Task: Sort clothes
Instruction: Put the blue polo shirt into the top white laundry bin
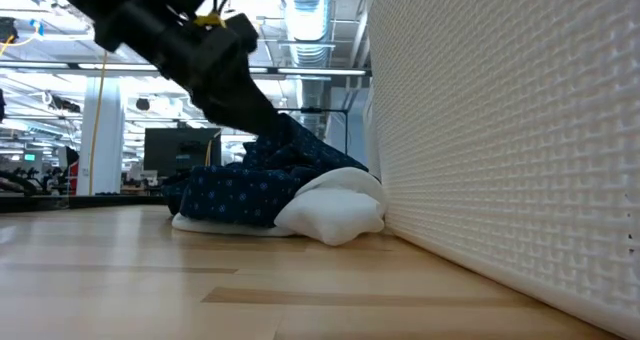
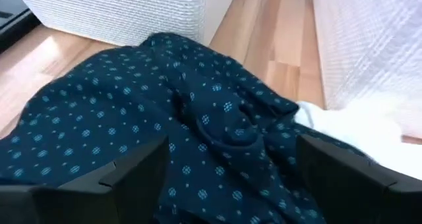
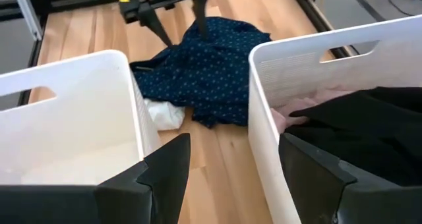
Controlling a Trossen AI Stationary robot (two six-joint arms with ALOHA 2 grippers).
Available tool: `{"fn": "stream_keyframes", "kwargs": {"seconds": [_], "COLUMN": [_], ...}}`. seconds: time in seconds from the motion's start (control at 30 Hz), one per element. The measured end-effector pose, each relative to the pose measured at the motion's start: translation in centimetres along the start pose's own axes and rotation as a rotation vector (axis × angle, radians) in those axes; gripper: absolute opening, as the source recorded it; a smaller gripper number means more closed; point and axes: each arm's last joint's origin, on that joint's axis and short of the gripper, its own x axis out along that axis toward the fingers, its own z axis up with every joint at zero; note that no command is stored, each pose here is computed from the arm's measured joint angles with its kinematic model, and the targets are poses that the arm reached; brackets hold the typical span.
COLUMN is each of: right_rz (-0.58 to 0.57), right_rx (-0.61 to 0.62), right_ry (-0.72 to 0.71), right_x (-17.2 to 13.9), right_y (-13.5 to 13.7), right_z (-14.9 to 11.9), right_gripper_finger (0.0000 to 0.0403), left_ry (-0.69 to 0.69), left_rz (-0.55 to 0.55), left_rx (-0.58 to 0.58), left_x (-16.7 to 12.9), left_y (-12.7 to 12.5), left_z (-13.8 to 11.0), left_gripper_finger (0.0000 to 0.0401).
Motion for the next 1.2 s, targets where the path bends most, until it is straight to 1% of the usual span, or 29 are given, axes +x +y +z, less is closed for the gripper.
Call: {"fn": "stream_keyframes", "kwargs": {"seconds": [0.1, 0.13, 0.2, 0.27, 0.3, 0.4, 0.47, 0.57, 0.6, 0.73, 0.83, 1.03, 1.2], "right_rz": [0.009, 0.008, 0.002, 0.004, 0.004, 0.013, 0.02, 0.031, 0.035, 0.028, 0.033, 0.048, 0.06], "right_rx": [-0.017, -0.023, -0.034, -0.043, -0.044, -0.044, -0.041, -0.053, -0.055, -0.061, -0.067, -0.082, -0.089], "right_ry": [0.017, 0.023, 0.031, 0.043, 0.047, 0.061, 0.072, 0.083, 0.088, 0.096, 0.103, 0.114, 0.086], "right_x": [0.5, 0.7, 0.9, 1.3, 1.4, 1.7, 2.0, 2.2, 2.4, 2.7, 2.8, 3.1, 3.1], "right_y": [0.4, 0.6, 0.8, 1.1, 1.2, 1.6, 1.9, 2.3, 2.5, 2.9, 3.2, 3.9, 4.5], "right_z": [0.0, 0.1, 0.1, 0.1, 0.1, 0.1, 0.1, 0.0, 0.0, 0.0, -0.1, -0.2, -0.1], "right_gripper_finger": [0.0249, 0.0249, 0.0249, 0.0249, 0.0249, 0.0249, 0.0249, 0.0249, 0.0249, 0.0249, 0.0249, 0.0249, 0.0249], "left_ry": [0.012, 0.026, 0.041, 0.058, 0.062, 0.076, 0.08, 0.085, 0.084, 0.04, -0.024, -0.215, -0.35], "left_rz": [-0.004, 0.021, 0.122, 0.199, 0.215, 0.193, 0.162, 0.109, 0.099, 0.068, 0.07, 0.047, 0.023], "left_rx": [0.027, 0.034, 0.043, 0.072, 0.089, 0.123, 0.151, 0.199, 0.212, 0.237, 0.253, 0.256, 0.249], "left_x": [1.7, 2.3, 3.6, 4.6, 5.0, 5.9, 6.0, 5.5, 5.2, 2.9, 0.3, -5.7, -9.6], "left_y": [-0.4, -0.4, -0.4, -0.4, -0.4, -0.7, -0.9, -1.3, -1.4, -2.1, -2.5, -3.1, -2.9], "left_z": [-0.6, -0.9, -1.3, -1.6, -1.6, -1.4, -1.1, -0.3, -0.1, 1.9, 3.8, 7.2, 9.4], "left_gripper_finger": [0.0322, 0.0322, 0.0318, 0.0302, 0.0288, 0.022, 0.0154, 0.0043, 0.0023, 0.0009, 0.0006, 0.0004, 0.0003]}}
